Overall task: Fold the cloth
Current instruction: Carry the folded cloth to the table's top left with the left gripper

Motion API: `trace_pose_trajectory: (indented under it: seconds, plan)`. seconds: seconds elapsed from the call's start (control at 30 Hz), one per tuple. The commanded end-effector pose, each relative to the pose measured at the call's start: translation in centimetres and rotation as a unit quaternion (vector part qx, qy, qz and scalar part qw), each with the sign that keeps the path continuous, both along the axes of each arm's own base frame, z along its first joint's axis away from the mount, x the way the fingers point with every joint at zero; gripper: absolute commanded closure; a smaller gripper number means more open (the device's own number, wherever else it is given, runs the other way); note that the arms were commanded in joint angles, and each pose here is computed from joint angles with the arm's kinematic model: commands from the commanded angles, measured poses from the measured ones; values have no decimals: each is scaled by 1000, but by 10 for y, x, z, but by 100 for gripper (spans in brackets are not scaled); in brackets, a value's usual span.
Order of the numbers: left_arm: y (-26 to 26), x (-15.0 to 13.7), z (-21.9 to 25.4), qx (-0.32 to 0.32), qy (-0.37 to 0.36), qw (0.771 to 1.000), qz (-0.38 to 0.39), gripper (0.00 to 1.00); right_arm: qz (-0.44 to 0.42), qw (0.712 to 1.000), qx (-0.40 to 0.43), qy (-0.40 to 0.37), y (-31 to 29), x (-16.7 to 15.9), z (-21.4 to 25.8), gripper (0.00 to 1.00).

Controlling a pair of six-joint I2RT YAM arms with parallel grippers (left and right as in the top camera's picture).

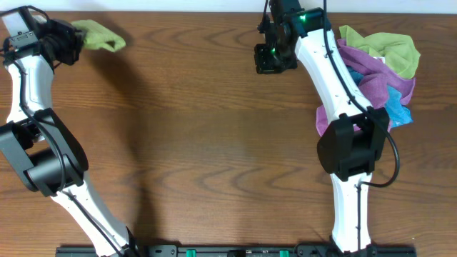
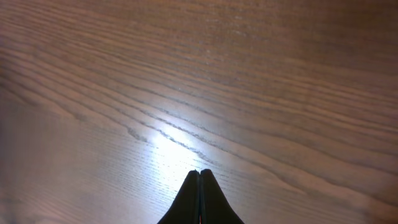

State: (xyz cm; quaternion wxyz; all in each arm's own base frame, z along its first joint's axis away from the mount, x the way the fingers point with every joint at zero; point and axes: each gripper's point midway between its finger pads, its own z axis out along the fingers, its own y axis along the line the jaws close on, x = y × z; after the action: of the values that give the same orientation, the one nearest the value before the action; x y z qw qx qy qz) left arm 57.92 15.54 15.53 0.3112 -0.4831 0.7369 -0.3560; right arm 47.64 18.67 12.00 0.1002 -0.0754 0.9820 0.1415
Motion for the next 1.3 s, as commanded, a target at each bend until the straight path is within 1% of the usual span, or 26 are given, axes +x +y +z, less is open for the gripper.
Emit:
trace_pose_trajectory:
  seconds: [0.0,0.07,0.2,0.37,0.53,0.67,0.77,0.9,1.1,1.13,1.17,1.2,1.23,1.27]
  plan:
    - [12,8,2,-55,-10,997,57,94,6,1000,1,-20,-1,0,19,99]
    - [13,13,-5,-79,-17,995,66,94,7,1000,0,-16,0,-2,18,99]
    - [12,18,-23,-85,-18,995,55,94,12,1000,-1,-15,4,-4,18,99]
    - [20,18,-49,-83,-2,995,62,94,18,1000,-1,-13,10,-7,18,99]
    - [29,15,-68,-87,11,994,68,94,27,1000,-1,-13,17,-11,17,99]
    - [38,11,-70,-72,11,995,68,94,32,999,-1,-14,23,-13,18,99]
    - [42,3,-78,-76,31,994,72,94,35,999,0,-15,26,-13,18,99]
    - [38,-6,-88,-74,58,993,66,94,33,999,2,-19,27,-12,19,98]
    - [34,-13,-96,-67,77,993,57,94,29,999,5,-21,30,-11,19,99]
    - [34,-13,-96,-68,77,993,57,74,30,999,5,-21,31,-11,19,99]
    - [33,-14,-97,-69,80,993,57,34,31,999,5,-21,31,-11,19,99]
    - [33,-14,-97,-70,80,993,56,22,31,999,5,-21,32,-11,19,99]
    - [32,-14,-97,-72,80,993,54,15,31,999,5,-21,32,-11,19,99]
    - [31,-15,-97,-75,82,992,52,2,31,999,5,-22,32,-11,19,99]
